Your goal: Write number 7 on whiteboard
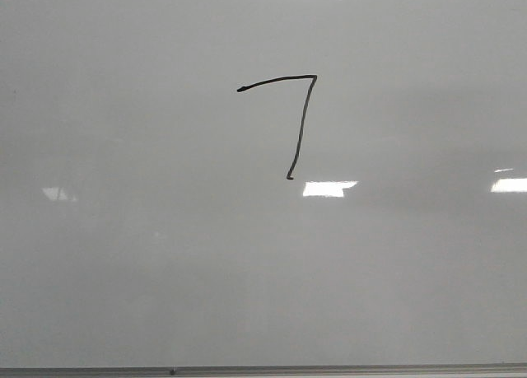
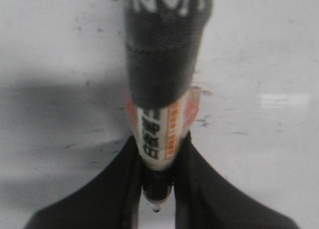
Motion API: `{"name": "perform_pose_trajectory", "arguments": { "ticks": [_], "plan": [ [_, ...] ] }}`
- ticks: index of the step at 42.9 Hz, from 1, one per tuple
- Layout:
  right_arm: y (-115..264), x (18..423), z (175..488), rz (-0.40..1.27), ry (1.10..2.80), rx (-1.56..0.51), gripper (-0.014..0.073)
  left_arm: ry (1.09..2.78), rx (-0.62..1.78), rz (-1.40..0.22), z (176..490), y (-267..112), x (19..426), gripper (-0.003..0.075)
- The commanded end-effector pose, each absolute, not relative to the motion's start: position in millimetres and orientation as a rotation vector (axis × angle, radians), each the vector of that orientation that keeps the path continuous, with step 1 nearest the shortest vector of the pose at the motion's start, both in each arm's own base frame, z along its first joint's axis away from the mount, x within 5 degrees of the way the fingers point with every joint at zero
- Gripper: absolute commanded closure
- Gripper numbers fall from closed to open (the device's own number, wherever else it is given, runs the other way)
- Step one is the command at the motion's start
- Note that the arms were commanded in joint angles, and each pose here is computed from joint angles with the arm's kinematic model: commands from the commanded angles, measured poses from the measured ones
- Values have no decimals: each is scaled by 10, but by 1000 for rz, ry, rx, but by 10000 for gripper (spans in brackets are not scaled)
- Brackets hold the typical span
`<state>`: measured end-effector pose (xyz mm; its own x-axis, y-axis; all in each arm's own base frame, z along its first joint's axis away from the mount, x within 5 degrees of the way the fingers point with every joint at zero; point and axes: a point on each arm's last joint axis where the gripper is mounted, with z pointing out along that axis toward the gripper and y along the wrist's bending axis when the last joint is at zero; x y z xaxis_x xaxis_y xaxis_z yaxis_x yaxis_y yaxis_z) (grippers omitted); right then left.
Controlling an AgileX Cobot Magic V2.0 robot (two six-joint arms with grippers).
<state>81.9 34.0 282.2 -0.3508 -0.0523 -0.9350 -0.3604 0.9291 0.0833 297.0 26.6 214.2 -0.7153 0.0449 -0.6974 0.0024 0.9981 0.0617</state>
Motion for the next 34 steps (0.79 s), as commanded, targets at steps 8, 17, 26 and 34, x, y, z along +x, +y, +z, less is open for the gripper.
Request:
{"name": "perform_pose_trajectory", "arguments": {
  "ticks": [8, 17, 26, 34],
  "plan": [
    [323, 847, 2970, 323, 1826, -256, 662, 2222, -1, 88, 2391, 292, 3086, 491],
    [323, 847, 2967, 323, 1827, -256, 662, 2223, 0, 87, 2396, 291, 3082, 342],
    [323, 847, 2967, 323, 1827, -256, 662, 2209, 2, 89, 2441, 289, 3064, 301],
    [323, 847, 2967, 323, 1827, -256, 662, 2180, 23, 98, 2616, 276, 2957, 165]
  ]
}}
